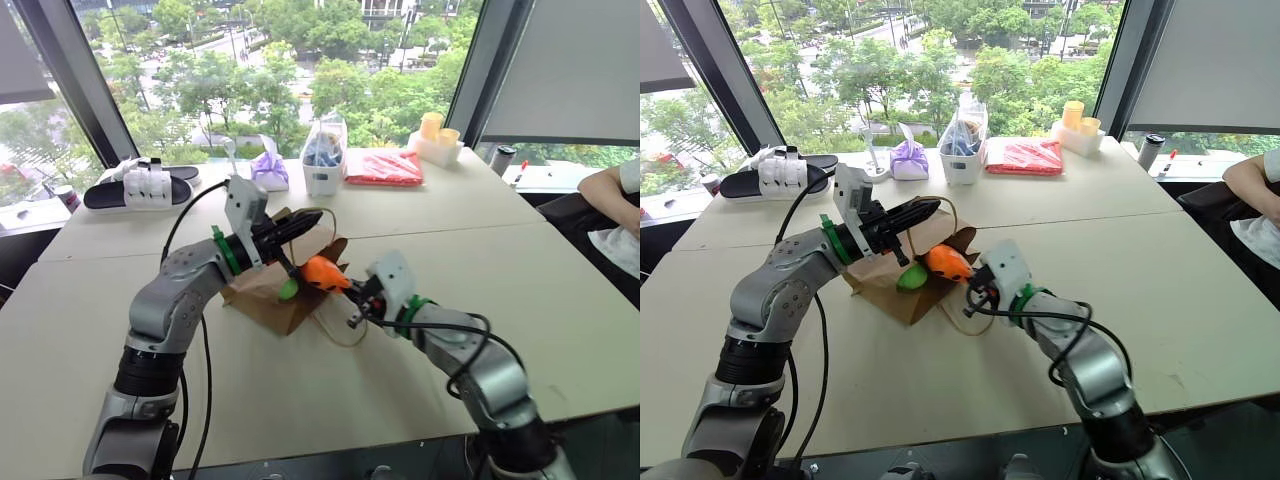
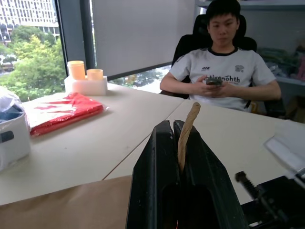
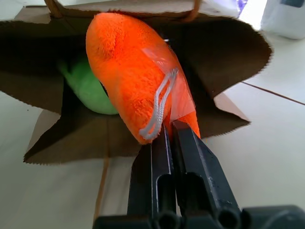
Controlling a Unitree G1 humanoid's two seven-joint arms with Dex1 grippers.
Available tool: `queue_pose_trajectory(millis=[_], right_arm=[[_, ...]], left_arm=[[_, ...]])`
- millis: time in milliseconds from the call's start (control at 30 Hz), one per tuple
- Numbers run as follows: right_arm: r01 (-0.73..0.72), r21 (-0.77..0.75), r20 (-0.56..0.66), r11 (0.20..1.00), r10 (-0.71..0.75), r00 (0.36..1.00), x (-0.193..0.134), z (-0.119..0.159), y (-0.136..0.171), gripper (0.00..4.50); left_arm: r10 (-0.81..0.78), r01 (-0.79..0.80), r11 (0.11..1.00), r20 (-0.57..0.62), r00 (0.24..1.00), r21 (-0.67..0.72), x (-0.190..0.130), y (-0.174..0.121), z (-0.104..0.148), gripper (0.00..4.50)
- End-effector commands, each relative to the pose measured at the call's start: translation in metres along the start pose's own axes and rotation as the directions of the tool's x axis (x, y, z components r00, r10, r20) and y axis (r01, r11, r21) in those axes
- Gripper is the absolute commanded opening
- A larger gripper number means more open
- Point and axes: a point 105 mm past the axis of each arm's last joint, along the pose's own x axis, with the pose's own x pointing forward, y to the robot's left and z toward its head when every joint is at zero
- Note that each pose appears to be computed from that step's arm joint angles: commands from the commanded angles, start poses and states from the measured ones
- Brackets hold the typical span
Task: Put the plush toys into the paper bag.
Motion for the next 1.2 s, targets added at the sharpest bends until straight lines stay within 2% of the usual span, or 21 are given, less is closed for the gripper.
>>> queue_pose_trajectory(millis=[33, 233, 433, 533, 667, 700, 767, 867, 1033, 1200], right_arm=[[-0.008, -0.032, 0.067, 0.999, 0.010, 0.998, 0.019, 0.014, 0.003, 0.03], [0.037, -0.059, 0.102, 0.998, -0.030, 0.994, 0.060, 0.023, -0.005, 0.03], [0.111, -0.093, 0.105, 0.989, -0.101, 0.989, 0.086, 0.026, -0.018, 0.03], [0.156, -0.117, 0.098, 0.981, -0.145, 0.985, 0.094, 0.024, -0.024, 0.96], [0.179, -0.124, 0.092, 0.976, -0.168, 0.981, 0.098, 0.021, -0.026, 2.98], [0.169, -0.118, 0.092, 0.979, -0.159, 0.983, 0.099, 0.020, -0.024, 3.62], [0.122, -0.102, 0.092, 0.987, -0.113, 0.989, 0.097, 0.019, -0.016, 4.47], [0.037, -0.082, 0.105, 0.996, -0.028, 0.994, 0.088, 0.021, -0.007, 4.47], [-0.012, -0.041, 0.134, 0.999, 0.017, 0.991, 0.040, 0.038, -0.021, 4.47], [-0.003, -0.054, 0.023, 0.999, 0.004, 1.000, -0.004, 0.018, -0.037, 4.47]], left_arm=[[-0.021, 0.019, 0.999, 0.059, 0.998, 0.036, -0.001, -0.005, 0.021, 0.00], [-0.016, 0.015, 1.000, 0.063, 0.998, 0.024, -0.003, -0.010, 0.021, 0.00], [-0.005, 0.004, 1.000, 0.076, 0.997, 0.014, -0.004, -0.012, 0.022, 0.00], [0.000, 0.000, 1.000, 0.080, 0.997, 0.009, -0.005, -0.013, 0.022, 0.00], [0.006, -0.007, 1.000, 0.083, 0.997, 0.004, -0.006, -0.012, 0.022, 0.00], [0.008, -0.009, 1.000, 0.082, 0.997, 0.003, -0.006, -0.012, 0.021, 0.00], [0.013, -0.013, 1.000, 0.081, 0.997, 0.001, -0.007, -0.011, 0.020, 0.00], [0.019, -0.019, 1.000, 0.076, 0.997, 0.002, -0.007, -0.010, 0.018, 0.00], [0.026, -0.027, 1.000, 0.064, 0.998, 0.010, -0.009, -0.006, 0.015, 0.00], [0.023, -0.024, 1.000, 0.060, 0.998, 0.012, -0.009, -0.005, 0.013, 0.00]])
